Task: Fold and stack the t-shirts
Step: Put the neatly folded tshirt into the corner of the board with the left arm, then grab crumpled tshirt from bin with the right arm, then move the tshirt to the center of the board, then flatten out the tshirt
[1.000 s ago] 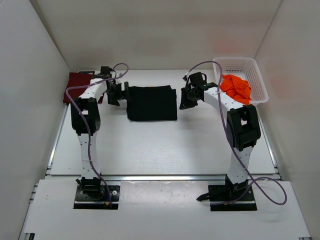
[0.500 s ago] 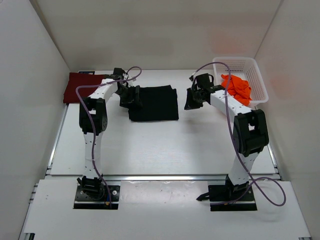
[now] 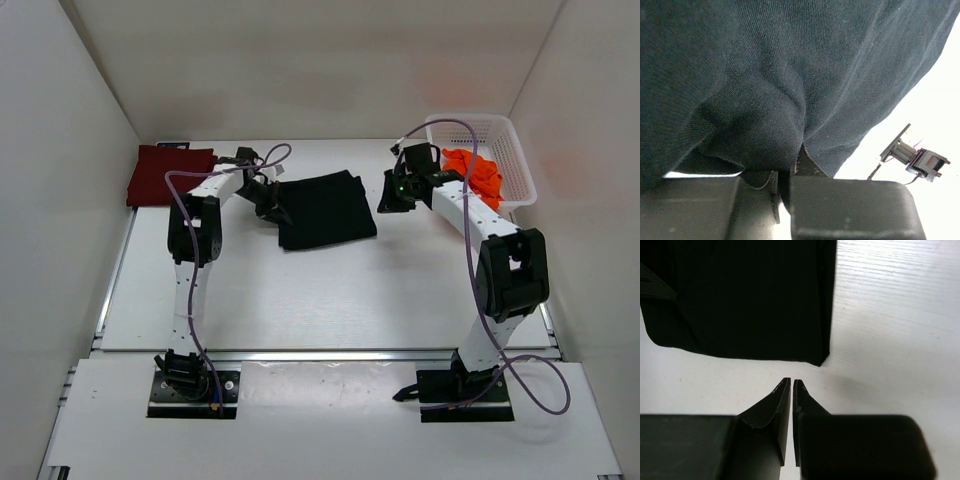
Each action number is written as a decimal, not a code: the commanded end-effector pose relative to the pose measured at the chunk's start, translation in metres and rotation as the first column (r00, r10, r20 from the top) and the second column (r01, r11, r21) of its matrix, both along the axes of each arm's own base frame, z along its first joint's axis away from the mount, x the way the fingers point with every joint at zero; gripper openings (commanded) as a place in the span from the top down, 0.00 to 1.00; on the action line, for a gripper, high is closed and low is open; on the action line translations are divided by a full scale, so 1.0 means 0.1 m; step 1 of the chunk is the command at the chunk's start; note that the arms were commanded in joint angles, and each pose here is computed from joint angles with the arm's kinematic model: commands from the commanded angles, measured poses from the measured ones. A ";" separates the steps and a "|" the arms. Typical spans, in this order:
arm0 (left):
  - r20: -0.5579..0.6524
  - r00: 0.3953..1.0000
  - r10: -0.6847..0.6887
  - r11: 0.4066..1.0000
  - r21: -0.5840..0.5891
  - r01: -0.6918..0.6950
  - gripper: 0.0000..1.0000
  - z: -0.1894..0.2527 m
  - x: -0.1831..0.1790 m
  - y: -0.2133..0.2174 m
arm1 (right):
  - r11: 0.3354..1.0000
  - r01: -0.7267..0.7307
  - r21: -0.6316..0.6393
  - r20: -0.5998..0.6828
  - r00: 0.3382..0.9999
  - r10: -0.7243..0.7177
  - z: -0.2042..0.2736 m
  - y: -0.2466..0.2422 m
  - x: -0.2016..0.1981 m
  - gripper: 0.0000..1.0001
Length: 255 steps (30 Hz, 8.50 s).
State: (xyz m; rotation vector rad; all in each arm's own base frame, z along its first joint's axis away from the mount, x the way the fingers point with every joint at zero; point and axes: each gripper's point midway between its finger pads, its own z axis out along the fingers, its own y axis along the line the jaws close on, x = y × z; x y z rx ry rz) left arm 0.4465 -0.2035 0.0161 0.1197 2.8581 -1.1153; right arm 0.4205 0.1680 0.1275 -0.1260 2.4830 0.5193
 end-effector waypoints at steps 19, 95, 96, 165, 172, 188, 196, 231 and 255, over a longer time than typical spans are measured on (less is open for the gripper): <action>0.475 0.620 -0.624 0.086 0.831 -0.550 1.00 1.87 1.40 2.20 | 0.994 0.072 0.079 0.163 0.983 -0.084 0.50 -0.17 -0.07 0.97; 0.364 0.840 -0.402 0.763 0.641 0.088 0.02 0.94 -1.05 0.98 | 0.764 0.560 -0.322 0.067 0.818 -0.571 -0.18 -3.10 1.25 0.33; 0.351 0.845 -0.404 0.758 0.645 0.094 0.01 0.91 -1.08 1.00 | 0.778 0.552 -0.302 0.057 0.825 -0.563 -0.21 -3.13 1.24 0.43; 0.216 0.884 -0.414 0.696 0.701 0.155 0.26 0.22 -1.64 1.06 | 0.913 -0.305 -0.270 -0.184 0.947 0.262 -0.99 0.84 -0.64 0.57; 0.125 0.928 -0.352 0.736 0.650 0.192 1.00 0.04 -1.69 1.24 | 0.931 -0.288 -0.222 -0.151 0.954 0.260 -0.70 0.60 -0.73 1.00; 0.826 0.481 -0.295 0.644 0.544 -0.539 1.00 3.09 -0.07 1.76 | 0.962 -0.022 0.272 0.454 0.884 -0.108 2.30 -0.46 0.34 1.00; 0.773 0.541 -0.331 0.566 0.622 -0.542 1.00 2.80 -0.54 2.08 | 0.973 0.011 0.229 0.318 0.944 -0.086 1.52 -0.63 -0.40 1.00; 0.124 0.969 -0.215 0.483 0.876 -0.005 0.14 0.46 -2.65 2.65 | 0.986 0.158 0.047 -0.333 0.933 -0.133 -0.75 -0.19 -2.35 0.45; -0.111 0.993 -0.044 0.658 0.745 0.112 0.23 0.01 -2.43 2.41 | 0.823 -0.105 -0.558 -0.280 0.958 -0.067 -0.94 -0.44 -2.47 0.01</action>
